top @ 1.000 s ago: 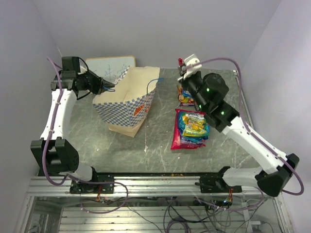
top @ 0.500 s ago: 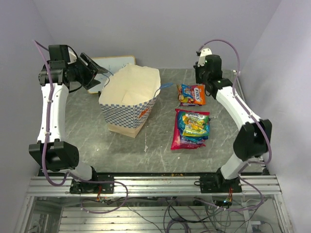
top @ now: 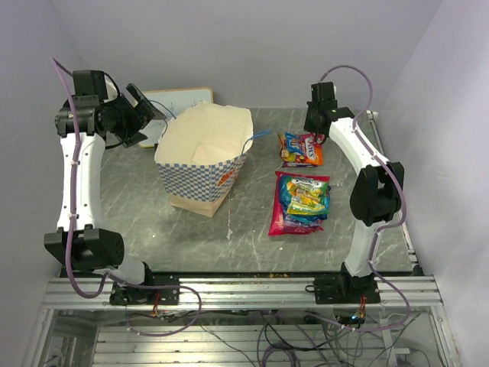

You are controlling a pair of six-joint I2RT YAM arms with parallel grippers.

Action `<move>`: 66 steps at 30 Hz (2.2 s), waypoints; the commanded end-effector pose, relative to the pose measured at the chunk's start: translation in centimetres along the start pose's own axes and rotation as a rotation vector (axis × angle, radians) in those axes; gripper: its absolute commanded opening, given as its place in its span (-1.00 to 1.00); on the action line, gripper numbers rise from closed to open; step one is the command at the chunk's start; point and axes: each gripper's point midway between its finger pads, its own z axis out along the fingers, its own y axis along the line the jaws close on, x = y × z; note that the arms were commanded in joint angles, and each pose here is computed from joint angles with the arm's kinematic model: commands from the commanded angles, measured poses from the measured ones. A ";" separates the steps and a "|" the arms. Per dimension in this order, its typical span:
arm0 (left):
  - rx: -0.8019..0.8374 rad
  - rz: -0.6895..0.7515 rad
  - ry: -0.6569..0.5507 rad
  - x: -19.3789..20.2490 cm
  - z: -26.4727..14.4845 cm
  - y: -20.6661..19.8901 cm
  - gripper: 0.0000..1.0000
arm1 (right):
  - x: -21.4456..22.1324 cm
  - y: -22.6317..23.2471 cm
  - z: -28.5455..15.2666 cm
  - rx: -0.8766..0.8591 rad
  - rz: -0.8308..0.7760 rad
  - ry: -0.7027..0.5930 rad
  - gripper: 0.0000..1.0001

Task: Take the snacks out of the paper bag
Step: Adjust the paper bag at the center of the board, then reset both arms

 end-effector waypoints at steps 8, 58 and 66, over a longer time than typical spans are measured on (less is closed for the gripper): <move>0.012 0.110 -0.070 -0.1 -4.0 -0.8 0.90 | 2.7 2.1 0.8 -0.073 0.067 0.098 -1.00; 0.237 0.663 -0.335 3.5 -15.4 -12.4 0.91 | -6.3 3.1 -30.8 -0.548 0.117 -0.314 1.00; 0.359 0.628 -0.457 4.1 -19.3 -13.7 0.98 | -7.4 0.2 -39.9 -0.577 0.232 -0.499 1.00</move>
